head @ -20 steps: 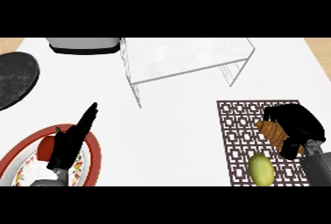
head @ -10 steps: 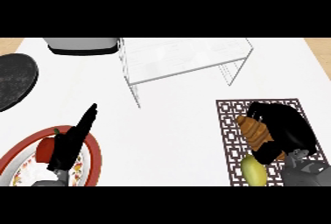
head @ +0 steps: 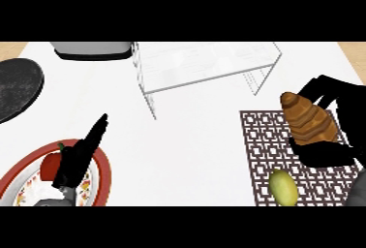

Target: Pick the croissant from the placemat and place it in the tiered shelf

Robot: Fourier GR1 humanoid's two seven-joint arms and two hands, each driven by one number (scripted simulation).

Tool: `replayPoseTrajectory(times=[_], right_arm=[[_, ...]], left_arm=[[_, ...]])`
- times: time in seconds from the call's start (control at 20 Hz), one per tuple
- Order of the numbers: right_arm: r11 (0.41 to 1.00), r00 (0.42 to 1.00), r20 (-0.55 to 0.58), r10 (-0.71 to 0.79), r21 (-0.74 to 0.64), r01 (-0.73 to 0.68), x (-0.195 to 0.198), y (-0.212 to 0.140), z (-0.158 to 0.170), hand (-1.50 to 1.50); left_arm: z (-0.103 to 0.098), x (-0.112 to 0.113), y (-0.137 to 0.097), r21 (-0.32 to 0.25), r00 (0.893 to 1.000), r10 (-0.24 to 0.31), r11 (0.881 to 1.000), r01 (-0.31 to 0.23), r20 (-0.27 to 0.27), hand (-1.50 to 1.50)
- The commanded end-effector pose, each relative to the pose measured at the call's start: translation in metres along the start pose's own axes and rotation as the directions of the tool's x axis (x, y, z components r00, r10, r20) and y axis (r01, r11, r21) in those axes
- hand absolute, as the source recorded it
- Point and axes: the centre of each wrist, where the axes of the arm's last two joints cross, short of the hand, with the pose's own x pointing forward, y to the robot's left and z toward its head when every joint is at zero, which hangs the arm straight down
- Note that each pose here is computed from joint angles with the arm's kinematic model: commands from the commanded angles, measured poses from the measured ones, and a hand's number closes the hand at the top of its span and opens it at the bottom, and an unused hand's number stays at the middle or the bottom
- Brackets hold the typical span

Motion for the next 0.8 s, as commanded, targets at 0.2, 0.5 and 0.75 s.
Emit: replayPoseTrajectory(times=[0.2, 0.5, 0.75], right_arm=[[0.973, 0.985, 0.034, -0.171, -0.151, 0.174, 0.048, -0.069, -0.026, 1.5], [0.967, 0.989, -0.015, -0.146, -0.211, 0.14, 0.075, -0.089, -0.087, 1.5], [0.96, 0.987, -0.026, -0.158, -0.24, 0.147, 0.088, -0.073, -0.133, 1.5]], left_arm=[[-0.007, -0.001, 0.016, -0.023, 0.999, -0.003, 1.0, 0.002, -0.049, 0.0], [0.017, -0.009, 0.003, -0.042, 0.999, 0.004, 0.999, -0.006, -0.037, 0.0], [-0.008, -0.003, -0.006, -0.019, 1.0, -0.011, 1.0, 0.011, -0.021, 0.0]])
